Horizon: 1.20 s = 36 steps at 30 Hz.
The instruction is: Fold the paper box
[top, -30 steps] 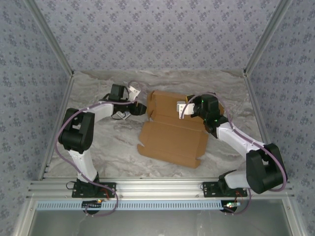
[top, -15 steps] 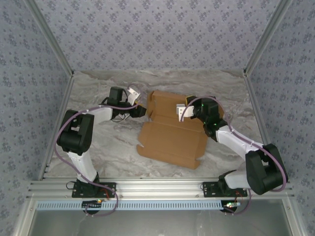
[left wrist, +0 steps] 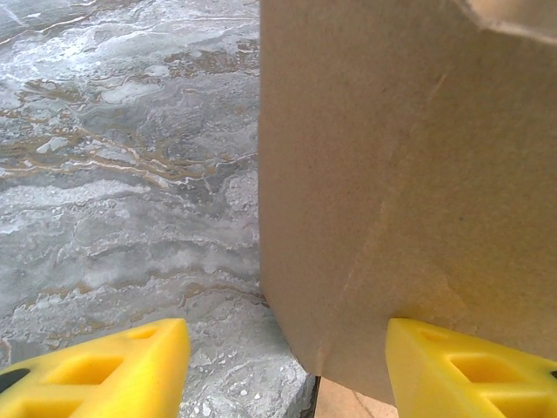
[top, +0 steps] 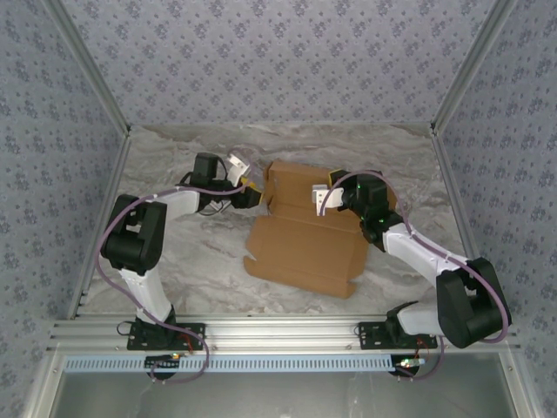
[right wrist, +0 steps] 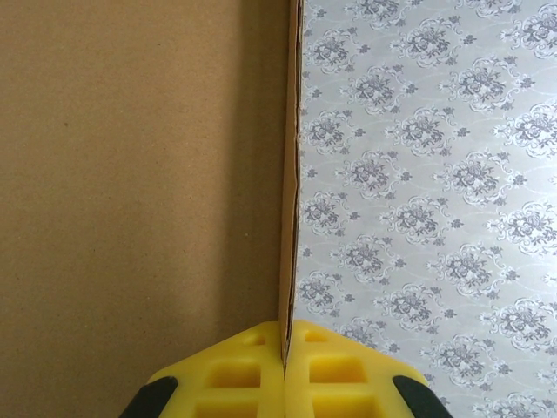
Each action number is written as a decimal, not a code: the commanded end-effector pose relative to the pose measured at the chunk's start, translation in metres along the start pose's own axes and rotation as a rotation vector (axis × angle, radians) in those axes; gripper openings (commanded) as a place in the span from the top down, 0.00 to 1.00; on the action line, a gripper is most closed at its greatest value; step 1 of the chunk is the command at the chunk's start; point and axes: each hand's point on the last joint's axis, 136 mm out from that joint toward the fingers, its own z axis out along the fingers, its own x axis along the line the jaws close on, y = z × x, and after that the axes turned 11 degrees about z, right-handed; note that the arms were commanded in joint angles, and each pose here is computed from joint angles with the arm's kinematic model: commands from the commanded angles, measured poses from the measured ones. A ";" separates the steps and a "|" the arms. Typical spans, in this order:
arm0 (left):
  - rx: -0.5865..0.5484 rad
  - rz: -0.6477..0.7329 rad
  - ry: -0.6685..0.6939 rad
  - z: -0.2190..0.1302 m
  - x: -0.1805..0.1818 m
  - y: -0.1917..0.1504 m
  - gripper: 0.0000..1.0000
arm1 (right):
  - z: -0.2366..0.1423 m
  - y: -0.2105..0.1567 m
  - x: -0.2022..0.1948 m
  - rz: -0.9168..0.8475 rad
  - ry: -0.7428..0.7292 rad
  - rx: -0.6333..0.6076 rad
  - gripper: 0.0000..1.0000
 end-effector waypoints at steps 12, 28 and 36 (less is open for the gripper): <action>0.003 0.072 0.023 0.003 0.000 0.009 0.33 | 0.013 0.016 0.001 -0.076 0.000 -0.048 1.00; -0.028 0.100 0.168 -0.008 0.010 0.006 0.33 | 0.005 0.020 0.015 -0.117 -0.055 -0.058 1.00; -0.053 0.119 0.178 -0.004 0.007 0.007 0.33 | 0.001 0.019 0.026 -0.128 -0.071 -0.044 1.00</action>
